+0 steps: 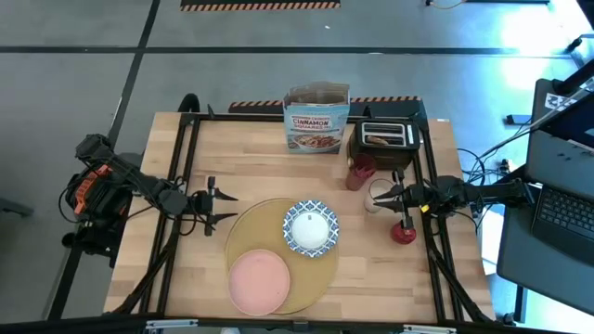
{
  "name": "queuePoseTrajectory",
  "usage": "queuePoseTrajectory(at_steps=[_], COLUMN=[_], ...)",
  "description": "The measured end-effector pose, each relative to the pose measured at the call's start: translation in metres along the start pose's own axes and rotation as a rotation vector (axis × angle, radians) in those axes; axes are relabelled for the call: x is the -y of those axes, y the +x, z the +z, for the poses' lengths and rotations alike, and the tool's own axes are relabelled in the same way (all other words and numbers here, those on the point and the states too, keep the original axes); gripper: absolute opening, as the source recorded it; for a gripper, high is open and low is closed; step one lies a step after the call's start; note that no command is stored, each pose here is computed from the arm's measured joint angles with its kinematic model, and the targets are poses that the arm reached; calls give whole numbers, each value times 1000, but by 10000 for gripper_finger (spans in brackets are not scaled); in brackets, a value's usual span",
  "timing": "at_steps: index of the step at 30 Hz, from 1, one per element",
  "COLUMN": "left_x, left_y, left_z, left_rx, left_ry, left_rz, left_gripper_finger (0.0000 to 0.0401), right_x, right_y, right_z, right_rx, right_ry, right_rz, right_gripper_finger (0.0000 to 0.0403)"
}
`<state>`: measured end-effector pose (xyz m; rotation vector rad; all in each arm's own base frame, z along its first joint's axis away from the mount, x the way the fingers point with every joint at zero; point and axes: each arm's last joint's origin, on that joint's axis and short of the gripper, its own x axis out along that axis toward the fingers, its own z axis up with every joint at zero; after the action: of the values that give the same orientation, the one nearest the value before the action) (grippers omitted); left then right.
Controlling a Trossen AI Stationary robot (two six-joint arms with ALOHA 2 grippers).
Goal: Arrange a breakfast setting
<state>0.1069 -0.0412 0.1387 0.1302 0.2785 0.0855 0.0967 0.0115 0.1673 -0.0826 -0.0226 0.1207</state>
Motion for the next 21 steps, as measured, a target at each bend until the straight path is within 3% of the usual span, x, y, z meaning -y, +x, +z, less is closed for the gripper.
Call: queuePoseTrajectory(at_steps=[7, 13, 21], left_x=[-5, -6, -16], left_y=[-1, -1, -8], left_z=[6, 17, 50], left_rx=[59, 149, 468], left_ry=[-44, -43, -252], left_rz=[175, 175, 111], left_gripper_finger=[202, 202, 202], right_x=[0, 1, 1], right_y=[0, 0, 0], right_z=[0, 3, 3], right_rx=[1, 29, 33], right_ry=[0, 57, 53], right_rz=[0, -14, -15], right_gripper_finger=[37, 37, 37])
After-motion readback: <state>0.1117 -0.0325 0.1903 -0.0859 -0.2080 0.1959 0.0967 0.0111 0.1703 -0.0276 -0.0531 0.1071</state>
